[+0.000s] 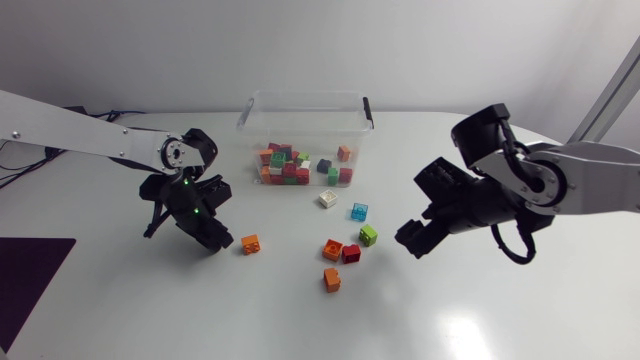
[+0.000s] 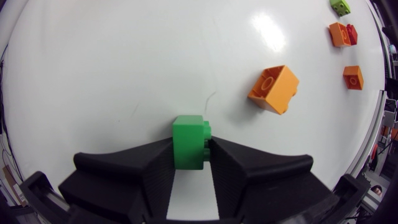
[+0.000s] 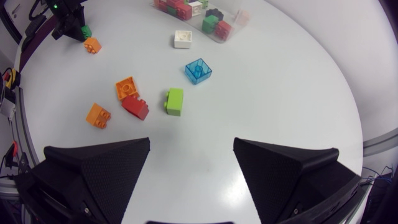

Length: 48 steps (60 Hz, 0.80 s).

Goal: Place the duplo bricks in the container

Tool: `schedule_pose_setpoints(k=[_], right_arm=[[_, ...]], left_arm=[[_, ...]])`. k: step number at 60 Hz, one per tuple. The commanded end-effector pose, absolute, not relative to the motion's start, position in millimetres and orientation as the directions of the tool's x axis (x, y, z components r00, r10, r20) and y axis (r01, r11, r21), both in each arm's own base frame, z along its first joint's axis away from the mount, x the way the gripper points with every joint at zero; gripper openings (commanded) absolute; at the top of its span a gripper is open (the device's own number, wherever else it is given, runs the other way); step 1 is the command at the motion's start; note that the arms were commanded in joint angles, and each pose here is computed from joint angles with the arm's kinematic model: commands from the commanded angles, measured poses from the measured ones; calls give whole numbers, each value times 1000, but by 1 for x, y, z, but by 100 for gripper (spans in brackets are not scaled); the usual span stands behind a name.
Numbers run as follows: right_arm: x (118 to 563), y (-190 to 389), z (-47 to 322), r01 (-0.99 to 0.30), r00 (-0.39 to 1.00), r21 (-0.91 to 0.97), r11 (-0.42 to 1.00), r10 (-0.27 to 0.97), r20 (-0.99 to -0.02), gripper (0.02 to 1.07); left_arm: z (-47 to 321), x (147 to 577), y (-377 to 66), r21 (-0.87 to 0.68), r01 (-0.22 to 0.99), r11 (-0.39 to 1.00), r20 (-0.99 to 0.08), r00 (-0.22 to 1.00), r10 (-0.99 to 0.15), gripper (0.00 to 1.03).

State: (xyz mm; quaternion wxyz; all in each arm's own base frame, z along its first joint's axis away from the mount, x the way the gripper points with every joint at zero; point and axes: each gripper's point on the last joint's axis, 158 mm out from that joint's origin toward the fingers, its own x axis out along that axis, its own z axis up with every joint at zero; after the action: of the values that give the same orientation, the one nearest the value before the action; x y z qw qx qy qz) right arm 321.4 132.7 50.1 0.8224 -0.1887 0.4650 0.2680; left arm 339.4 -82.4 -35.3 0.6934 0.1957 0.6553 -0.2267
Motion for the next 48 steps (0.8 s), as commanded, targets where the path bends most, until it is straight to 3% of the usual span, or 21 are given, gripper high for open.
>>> schedule_pose_setpoints(k=[1, 35, 48], right_arm=[[328, 146, 46, -628, 394, -42, 777, 271, -878, 99], [359, 181, -17, -569, 232, 24, 822, 188, -954, 86], [363, 187, -31, -570, 218, 9, 822, 161, -963, 64]], left_arm=[[-9, 352, -86, 2, 588, 809, -993, 98, -69, 29], [99, 369, -112, 40, 608, 793, -945, 280, -168, 29], [131, 386, -126, 37, 607, 794, -913, 344, -220, 29]])
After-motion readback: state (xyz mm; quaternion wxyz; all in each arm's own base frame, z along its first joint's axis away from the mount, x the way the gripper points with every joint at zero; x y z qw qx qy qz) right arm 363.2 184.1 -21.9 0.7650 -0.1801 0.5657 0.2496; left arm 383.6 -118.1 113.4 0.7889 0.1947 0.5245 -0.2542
